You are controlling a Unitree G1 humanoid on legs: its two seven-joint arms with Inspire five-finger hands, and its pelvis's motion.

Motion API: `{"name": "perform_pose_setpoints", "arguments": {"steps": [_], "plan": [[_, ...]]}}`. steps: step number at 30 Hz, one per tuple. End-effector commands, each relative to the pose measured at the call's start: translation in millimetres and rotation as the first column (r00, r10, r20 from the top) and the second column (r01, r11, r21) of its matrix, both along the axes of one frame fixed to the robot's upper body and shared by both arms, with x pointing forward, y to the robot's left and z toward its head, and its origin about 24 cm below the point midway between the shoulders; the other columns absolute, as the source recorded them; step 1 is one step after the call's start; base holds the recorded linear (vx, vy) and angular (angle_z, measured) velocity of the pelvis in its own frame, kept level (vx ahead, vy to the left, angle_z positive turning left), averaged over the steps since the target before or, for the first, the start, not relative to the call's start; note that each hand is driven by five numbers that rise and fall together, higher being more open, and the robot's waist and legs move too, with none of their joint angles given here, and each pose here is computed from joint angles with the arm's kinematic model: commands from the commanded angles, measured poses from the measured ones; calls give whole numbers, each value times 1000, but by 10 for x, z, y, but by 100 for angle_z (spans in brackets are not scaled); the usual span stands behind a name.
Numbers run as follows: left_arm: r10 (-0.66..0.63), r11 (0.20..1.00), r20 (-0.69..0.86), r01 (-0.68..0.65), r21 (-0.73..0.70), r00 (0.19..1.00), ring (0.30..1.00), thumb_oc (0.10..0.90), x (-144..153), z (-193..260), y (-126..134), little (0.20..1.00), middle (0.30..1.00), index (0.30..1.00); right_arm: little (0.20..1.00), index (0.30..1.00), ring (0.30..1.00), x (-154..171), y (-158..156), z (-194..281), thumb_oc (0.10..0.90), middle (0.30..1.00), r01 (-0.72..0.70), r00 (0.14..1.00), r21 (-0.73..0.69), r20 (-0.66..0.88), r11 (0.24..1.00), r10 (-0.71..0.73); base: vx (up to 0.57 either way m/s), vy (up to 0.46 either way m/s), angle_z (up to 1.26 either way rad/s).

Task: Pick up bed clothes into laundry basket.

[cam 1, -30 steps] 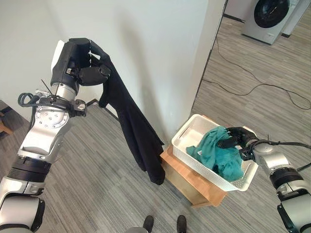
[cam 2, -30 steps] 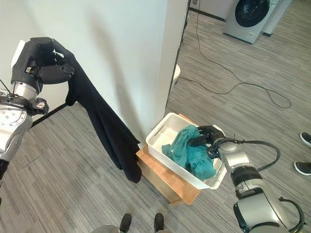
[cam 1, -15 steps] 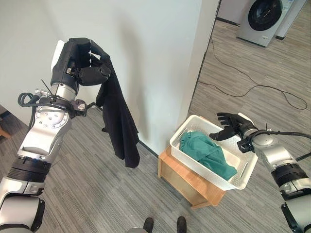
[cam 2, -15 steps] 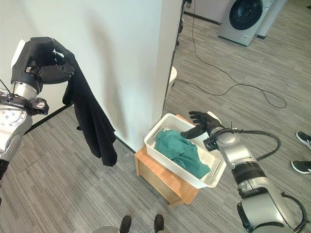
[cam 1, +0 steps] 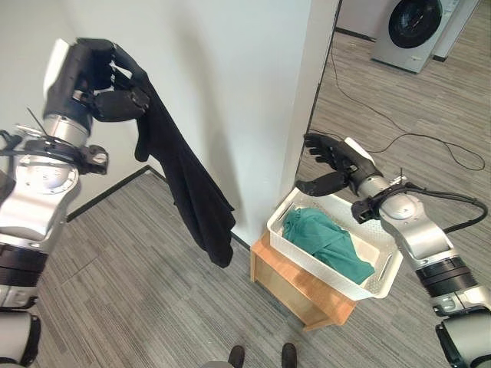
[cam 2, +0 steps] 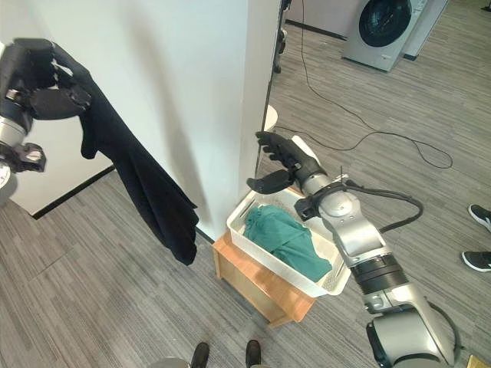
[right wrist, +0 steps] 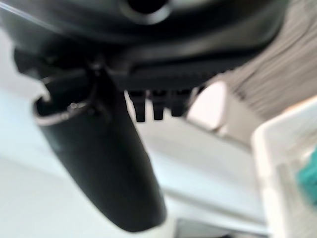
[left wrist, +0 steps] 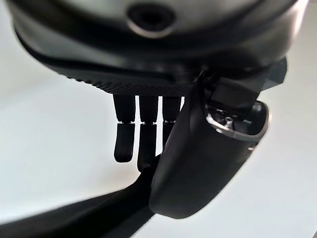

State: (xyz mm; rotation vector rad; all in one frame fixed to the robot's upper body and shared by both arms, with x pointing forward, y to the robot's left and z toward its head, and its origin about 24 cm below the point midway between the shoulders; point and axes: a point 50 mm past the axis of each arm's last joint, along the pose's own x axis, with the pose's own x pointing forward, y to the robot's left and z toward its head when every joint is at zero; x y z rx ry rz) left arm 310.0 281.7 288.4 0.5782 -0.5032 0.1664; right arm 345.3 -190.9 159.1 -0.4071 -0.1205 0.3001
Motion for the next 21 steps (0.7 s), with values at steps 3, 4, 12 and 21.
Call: {"name": "perform_pose_setpoints", "arguments": {"steps": [3,4,12,21], "plan": [[22,1000,343,-18,-15,939,300,400,-238,809,131,300,300,300,900,900,900,-199,217,-79,800,900,-100,990,230,121,968,74,0,0,0],[19,1000,349,-17,-7,937,300,400,-243,843,123,300,300,300,900,900,900,-215,252,-169,800,900,-99,992,256,96,962,77,3,-5,3],[-16,1000,357,10,19,934,300,400,-186,1002,30,300,300,300,900,900,900,-359,504,-627,800,900,-162,980,316,-55,935,189,9,-5,10],[-64,998,375,52,43,925,300,400,-150,1078,-112,300,300,300,900,900,900,-194,1019,-324,800,900,-286,958,288,71,914,277,23,-3,0]]}}
